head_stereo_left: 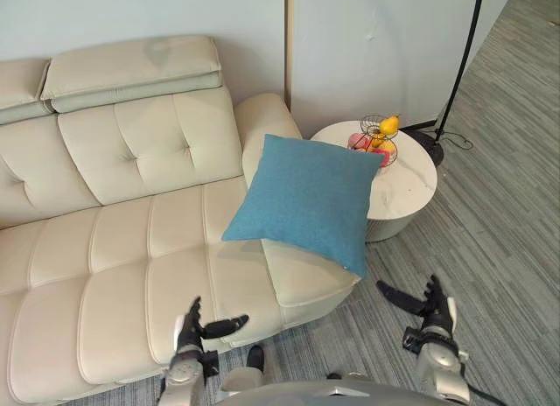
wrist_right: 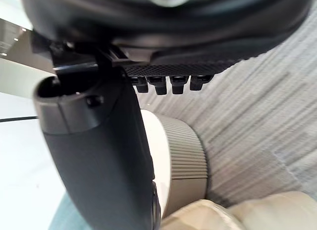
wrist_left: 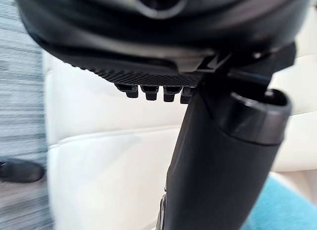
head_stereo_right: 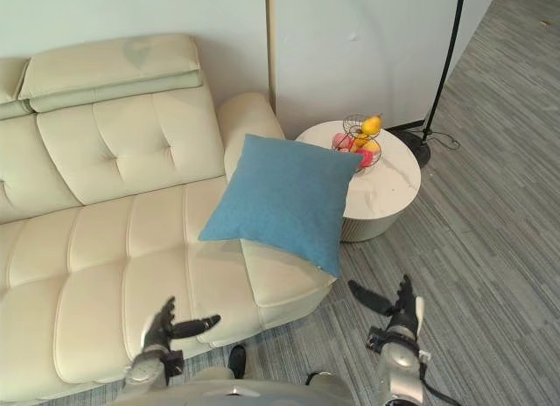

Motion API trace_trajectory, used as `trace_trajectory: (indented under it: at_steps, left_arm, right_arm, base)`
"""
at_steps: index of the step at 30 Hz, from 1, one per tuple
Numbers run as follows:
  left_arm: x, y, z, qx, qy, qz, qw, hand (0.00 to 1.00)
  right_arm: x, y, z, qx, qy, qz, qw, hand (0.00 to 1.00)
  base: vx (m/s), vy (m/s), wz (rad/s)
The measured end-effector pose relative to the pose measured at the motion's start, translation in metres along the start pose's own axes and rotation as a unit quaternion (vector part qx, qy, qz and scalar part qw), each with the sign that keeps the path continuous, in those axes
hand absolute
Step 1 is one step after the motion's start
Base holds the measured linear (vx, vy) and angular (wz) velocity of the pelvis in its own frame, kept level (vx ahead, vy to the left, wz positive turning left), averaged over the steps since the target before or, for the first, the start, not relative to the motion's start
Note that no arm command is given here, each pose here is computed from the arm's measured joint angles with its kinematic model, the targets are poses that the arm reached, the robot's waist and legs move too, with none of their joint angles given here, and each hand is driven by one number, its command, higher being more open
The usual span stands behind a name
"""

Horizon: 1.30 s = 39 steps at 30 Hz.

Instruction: Pick up cushions and gather them together orderly.

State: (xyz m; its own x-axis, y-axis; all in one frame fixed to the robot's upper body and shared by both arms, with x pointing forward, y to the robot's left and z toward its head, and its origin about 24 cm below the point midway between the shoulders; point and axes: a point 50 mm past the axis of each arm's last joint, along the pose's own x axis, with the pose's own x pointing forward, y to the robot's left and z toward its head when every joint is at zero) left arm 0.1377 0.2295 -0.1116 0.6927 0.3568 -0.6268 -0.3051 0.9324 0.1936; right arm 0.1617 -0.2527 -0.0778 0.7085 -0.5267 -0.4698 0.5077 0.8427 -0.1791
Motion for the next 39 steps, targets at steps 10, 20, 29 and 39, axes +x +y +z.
trace_trajectory:
  at_steps: [10, 20, 29, 39]
  left_arm:
    - [0.011, 0.018, 0.082, -0.038, -0.148, 0.051, 0.987, 1.0]
    - [0.018, -0.032, 0.209, -0.072, -0.307, 0.019, 0.949, 1.0]
    - [0.013, -0.08, 0.28, -0.026, -0.365, -0.031, 0.93, 0.0]
    - [-0.006, -0.085, 0.331, -0.044, -0.423, -0.046, 0.904, 0.0]
  right_arm:
    - [0.017, 0.008, 0.055, 0.025, -0.092, 0.019, 0.995, 1.0]
    - [0.023, 0.084, 0.131, 0.063, -0.181, 0.124, 0.974, 1.0]
    - [0.016, 0.136, 0.199, 0.115, -0.231, 0.175, 0.95, 0.0]
    - [0.0, 0.154, 0.256, 0.153, -0.294, 0.207, 0.921, 0.0]
  base:
    - [0.04, 0.002, -0.06]
    - [-0.12, 0.021, -0.06]
    - [-0.09, 0.004, -0.09]
    - [-0.05, -0.028, 0.02]
